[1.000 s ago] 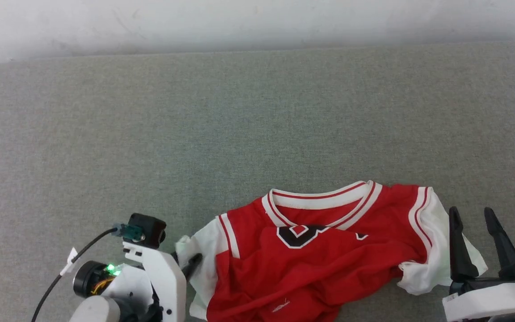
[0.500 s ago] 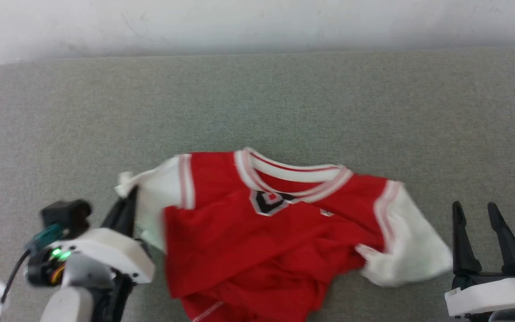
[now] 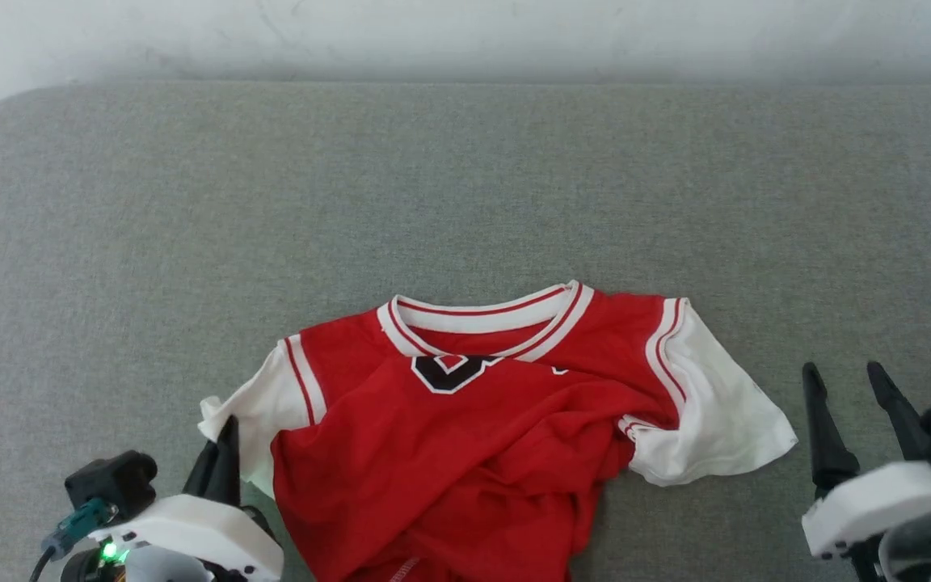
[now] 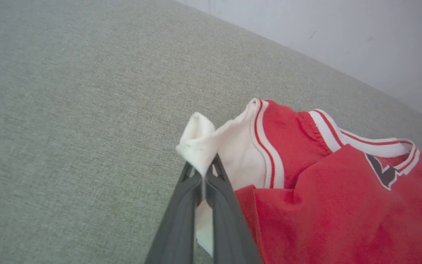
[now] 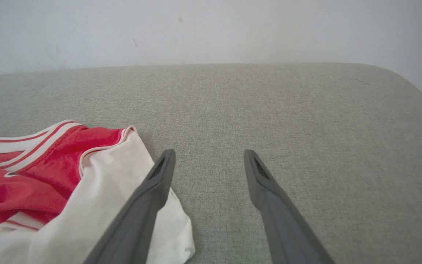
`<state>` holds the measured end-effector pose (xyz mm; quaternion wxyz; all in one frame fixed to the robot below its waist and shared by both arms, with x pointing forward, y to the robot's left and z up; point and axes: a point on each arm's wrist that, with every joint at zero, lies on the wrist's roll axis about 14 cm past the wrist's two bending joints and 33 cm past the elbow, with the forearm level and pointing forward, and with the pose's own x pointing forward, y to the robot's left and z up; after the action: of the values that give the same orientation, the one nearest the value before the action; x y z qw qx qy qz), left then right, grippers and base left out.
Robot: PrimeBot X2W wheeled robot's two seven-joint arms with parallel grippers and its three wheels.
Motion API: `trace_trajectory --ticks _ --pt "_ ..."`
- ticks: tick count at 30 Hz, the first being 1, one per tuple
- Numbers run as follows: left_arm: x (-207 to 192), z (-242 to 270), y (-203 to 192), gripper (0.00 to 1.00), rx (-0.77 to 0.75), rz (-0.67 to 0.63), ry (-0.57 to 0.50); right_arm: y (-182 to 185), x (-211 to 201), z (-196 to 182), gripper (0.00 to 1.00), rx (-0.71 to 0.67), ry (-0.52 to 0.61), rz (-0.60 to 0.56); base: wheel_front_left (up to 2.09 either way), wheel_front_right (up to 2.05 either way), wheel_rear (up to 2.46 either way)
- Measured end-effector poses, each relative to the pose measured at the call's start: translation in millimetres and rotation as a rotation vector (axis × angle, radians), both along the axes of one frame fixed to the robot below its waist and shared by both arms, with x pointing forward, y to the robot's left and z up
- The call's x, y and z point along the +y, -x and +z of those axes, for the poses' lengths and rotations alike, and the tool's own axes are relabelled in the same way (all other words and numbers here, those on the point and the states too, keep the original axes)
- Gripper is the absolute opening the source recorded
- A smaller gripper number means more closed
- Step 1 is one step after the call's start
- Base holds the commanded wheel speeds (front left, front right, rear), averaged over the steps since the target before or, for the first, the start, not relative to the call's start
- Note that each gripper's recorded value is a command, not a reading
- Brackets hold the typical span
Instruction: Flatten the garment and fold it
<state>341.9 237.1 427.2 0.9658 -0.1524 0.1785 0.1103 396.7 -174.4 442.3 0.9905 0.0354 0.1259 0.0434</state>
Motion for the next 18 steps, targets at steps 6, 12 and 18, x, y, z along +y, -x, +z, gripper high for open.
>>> trace_trajectory --ticks 6,12,18 --pt "-5 2 -9 0.0 -0.015 -0.02 0.005 4 25 -34 1.0 0.281 0.039 0.103 0.0 0.0 0.0" --pt "-7 -4 -8 0.0 0.005 -0.018 0.012 20 28 -59 1.0 0.506 0.096 0.158 0.0 0.0 0.0" --pt "-7 -6 -12 0.0 0.008 -0.023 0.011 25 40 -66 0.28 0.582 0.056 0.199 0.0 0.0 0.0"
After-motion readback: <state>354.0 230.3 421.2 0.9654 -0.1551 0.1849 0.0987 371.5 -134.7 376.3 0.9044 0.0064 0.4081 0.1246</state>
